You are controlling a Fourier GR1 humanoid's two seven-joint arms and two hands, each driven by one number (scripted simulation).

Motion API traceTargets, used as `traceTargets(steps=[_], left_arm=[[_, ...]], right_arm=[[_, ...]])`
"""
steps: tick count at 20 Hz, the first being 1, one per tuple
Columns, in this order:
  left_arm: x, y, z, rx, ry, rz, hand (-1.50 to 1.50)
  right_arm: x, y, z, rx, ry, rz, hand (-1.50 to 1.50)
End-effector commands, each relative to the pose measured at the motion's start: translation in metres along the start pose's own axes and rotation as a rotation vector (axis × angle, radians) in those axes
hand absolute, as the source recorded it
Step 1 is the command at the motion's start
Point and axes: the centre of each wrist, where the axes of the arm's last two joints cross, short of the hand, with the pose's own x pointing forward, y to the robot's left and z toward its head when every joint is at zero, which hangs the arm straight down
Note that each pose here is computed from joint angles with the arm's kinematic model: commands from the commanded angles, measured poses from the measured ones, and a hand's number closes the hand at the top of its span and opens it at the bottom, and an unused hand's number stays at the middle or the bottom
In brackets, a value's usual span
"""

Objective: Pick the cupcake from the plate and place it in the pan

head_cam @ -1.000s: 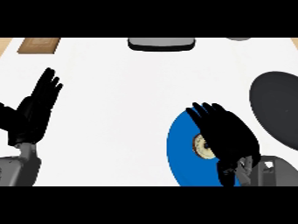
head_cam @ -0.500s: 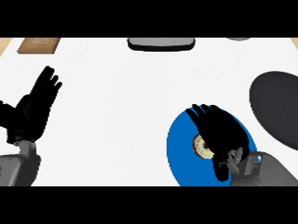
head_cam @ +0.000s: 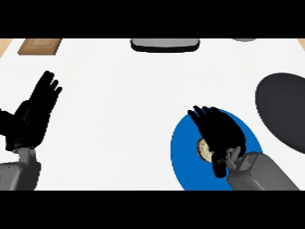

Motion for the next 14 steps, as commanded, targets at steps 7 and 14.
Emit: traceTargets(steps=[7, 14], left_arm=[[-0.003, -0.023, 0.005, -0.001, -0.004, 0.004, 0.0], [-0.011, 0.0, 0.0, 0.009, -0.011, 0.0, 0.0]], right_arm=[[0.009, 0.026, -0.049, -0.003, -0.092, 0.024, 1.5], [-0.014, 0.04, -0.028, -0.018, -0.144, -0.002, 1.5]])
